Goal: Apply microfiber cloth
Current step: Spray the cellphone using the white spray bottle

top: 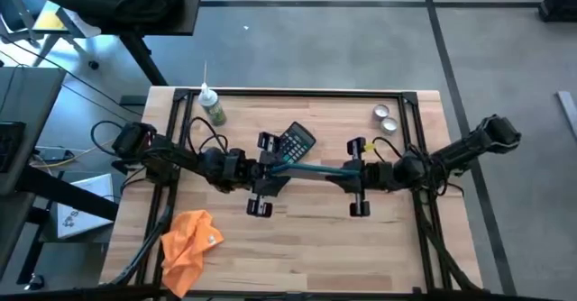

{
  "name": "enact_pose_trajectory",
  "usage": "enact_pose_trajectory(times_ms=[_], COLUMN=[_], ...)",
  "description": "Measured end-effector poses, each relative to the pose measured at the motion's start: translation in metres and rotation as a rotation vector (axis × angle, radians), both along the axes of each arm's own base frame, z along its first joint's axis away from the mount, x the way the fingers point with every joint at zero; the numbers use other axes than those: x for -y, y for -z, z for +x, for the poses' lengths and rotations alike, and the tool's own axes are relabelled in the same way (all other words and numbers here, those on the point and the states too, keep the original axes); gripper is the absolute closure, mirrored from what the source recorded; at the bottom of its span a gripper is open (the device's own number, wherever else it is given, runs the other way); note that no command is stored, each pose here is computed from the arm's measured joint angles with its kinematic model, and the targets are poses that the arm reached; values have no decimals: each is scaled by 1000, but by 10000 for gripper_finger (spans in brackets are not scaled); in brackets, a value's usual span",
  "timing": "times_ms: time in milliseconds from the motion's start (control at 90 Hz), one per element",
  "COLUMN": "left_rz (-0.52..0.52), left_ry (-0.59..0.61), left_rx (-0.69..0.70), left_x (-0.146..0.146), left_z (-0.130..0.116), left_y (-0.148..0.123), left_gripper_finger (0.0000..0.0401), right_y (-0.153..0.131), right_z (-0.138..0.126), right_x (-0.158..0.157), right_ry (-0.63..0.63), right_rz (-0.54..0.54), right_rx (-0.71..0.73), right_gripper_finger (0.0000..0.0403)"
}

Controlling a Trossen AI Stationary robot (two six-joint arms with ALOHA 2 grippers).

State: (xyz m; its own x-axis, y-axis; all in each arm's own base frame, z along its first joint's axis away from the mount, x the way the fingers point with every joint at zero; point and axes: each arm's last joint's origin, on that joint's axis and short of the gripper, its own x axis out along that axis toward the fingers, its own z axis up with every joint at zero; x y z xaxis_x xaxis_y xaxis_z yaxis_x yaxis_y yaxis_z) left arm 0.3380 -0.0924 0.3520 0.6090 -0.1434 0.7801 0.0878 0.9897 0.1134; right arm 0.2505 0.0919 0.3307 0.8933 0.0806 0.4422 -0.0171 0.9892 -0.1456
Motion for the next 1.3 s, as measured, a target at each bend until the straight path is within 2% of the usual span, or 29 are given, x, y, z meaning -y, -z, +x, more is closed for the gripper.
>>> enact_pose_trajectory(times_ms=[544, 644, 867, 1100, 1300], left_rz=[27, 23, 11, -14, -35], left_ry=[32, 30, 14, 1, 17], left_rx=[54, 60, 73, 68, 65], left_x=[1, 1, -1, -1, -1], left_z=[-4, -4, -5, -5, -5], left_y=[-3, -3, -4, -4, -4], left_gripper_finger=[324, 335, 389, 392, 394], right_y=[0, 0, -1, -1, -1], right_z=[0, 0, 0, 0, 0], right_x=[0, 0, 0, 0, 1], right_ry=[-3, -3, -1, 1, 7], right_rz=[5, 5, 4, 9, 37], right_rx=[4, 4, 5, 4, -1], right_gripper_finger=[403, 403, 403, 399, 372])
